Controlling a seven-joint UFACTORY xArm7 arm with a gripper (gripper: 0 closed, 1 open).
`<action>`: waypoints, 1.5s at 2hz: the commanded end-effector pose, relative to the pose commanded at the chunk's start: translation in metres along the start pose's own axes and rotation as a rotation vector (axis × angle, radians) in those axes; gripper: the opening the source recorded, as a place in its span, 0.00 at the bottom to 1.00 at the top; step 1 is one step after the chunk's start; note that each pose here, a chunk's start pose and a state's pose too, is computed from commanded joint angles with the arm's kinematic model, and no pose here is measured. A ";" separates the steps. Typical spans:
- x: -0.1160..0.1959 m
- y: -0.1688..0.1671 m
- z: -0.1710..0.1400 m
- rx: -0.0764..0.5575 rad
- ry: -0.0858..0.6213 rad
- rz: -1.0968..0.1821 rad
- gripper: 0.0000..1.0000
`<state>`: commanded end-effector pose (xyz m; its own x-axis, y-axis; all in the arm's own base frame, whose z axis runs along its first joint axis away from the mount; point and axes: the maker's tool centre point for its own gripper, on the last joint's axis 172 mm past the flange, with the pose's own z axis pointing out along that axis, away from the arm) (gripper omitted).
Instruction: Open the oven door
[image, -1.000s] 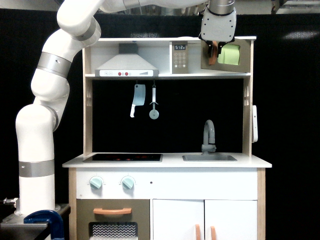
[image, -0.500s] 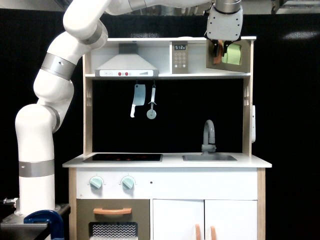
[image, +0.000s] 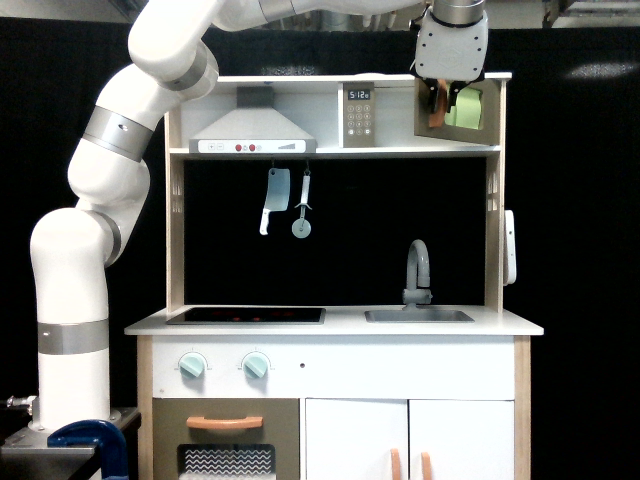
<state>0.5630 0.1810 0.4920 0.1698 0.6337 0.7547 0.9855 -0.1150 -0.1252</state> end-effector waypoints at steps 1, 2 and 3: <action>-0.006 0.001 -0.004 0.000 0.000 0.000 1.00; -0.021 -0.011 -0.013 0.000 0.000 0.000 1.00; -0.096 -0.060 -0.068 0.000 0.000 0.000 1.00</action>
<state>0.4870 0.0750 0.4710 0.1698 0.6337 0.7547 0.9855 -0.1150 -0.1252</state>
